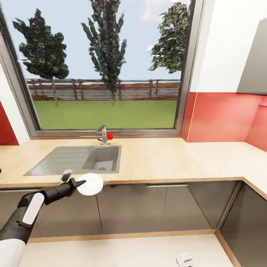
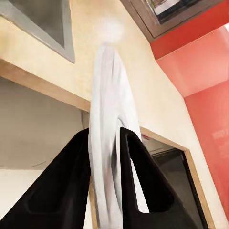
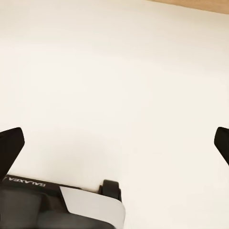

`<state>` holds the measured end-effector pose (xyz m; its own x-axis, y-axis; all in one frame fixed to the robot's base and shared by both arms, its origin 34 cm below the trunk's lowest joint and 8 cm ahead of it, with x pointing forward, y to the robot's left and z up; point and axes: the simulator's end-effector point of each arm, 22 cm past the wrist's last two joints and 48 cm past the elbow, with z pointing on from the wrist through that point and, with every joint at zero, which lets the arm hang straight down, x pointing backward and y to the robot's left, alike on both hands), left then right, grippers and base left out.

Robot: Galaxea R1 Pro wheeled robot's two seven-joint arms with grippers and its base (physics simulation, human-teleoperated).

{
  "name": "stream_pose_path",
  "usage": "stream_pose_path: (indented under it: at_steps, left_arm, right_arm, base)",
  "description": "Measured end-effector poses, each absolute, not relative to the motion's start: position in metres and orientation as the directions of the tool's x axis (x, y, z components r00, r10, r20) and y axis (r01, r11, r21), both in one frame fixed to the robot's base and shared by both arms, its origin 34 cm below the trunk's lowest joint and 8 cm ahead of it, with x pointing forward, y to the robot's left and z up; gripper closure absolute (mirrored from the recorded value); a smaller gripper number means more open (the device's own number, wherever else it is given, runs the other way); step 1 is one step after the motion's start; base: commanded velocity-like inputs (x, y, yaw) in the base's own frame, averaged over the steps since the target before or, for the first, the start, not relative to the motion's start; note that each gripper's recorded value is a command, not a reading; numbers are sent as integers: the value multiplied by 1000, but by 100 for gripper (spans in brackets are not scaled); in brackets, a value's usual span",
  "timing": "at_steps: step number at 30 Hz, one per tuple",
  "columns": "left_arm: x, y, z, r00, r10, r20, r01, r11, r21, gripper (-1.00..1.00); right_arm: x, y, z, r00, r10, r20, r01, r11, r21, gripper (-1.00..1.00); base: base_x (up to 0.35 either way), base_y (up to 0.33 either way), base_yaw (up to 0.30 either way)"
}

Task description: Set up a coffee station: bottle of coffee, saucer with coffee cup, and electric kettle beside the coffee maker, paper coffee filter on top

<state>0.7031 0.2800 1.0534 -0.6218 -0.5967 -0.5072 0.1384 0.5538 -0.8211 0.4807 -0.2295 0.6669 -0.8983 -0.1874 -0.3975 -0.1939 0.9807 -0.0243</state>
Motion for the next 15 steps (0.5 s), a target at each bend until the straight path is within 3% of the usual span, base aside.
stream_pose_path:
  at_steps: [11, 15]
  left_arm:
    - [697, 343, 1071, -585, -653, -481, 76, 546, -834, 100]
    - [697, 349, 1062, -589, -649, -481, 41, 571, -820, 100]
  right_arm:
    - [474, -228, 662, -904, -187, -384, -195, 981, -20, -100]
    - [473, -227, 661, -905, -188, -381, -197, 980, -15, -100]
  base:
    - [0, 0, 244]
    - [0, 0, 66]
